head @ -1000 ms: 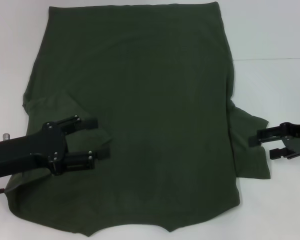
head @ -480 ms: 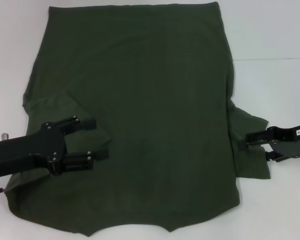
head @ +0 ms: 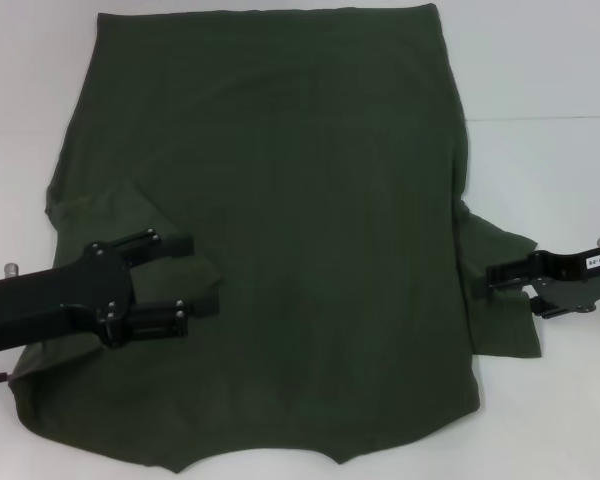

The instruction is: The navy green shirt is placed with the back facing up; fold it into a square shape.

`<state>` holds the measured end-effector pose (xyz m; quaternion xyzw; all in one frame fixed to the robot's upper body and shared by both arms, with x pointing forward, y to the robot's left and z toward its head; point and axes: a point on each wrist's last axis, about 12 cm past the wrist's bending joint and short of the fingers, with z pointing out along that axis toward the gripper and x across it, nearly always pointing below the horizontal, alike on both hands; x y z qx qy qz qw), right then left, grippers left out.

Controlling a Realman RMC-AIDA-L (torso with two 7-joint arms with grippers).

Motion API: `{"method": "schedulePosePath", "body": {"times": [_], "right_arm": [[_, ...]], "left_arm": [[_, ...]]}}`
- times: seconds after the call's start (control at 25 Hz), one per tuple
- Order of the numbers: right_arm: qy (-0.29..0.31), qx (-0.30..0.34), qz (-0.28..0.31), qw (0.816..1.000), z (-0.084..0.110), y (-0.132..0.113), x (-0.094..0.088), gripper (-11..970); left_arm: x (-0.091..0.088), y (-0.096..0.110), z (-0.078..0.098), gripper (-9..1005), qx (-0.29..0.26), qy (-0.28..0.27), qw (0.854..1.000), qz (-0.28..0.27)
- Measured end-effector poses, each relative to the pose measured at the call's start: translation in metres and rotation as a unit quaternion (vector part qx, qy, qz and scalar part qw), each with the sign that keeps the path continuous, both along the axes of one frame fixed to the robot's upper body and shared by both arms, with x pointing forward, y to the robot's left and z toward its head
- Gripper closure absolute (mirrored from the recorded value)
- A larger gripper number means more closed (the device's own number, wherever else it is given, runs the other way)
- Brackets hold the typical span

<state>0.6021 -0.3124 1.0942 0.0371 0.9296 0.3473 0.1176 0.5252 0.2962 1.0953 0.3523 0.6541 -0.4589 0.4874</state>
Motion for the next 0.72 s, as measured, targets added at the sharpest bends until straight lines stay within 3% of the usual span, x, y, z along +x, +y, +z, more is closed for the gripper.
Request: {"method": "schedulePosePath", "body": {"times": [0.08, 0.32, 0.44, 0.72], "right_arm": [[0.000, -0.001, 0.000, 1.000, 0.0001, -0.0006, -0.0001, 62], [0.001, -0.002, 0.001, 1.000, 0.0001, -0.0006, 0.0000, 270], [0.000, -0.002, -0.001, 1.000, 0.0004, -0.0010, 0.0004, 512], [-0.005, -0.009, -0.006, 1.000, -0.0006, -0.0022, 0.0019, 539]], "left_arm": [[0.0005, -0.0004, 0.0004, 76, 0.000, -0.001, 1.000, -0.001], [0.0017, -0.0023, -0.0003, 76, 0.001, -0.001, 1.000, 0.001], [0.0019, -0.0028, -0.0002, 76, 0.001, -0.001, 1.000, 0.000], [0.0022, -0.0034, -0.0007, 76, 0.002, 0.000, 1.000, 0.002]]}}
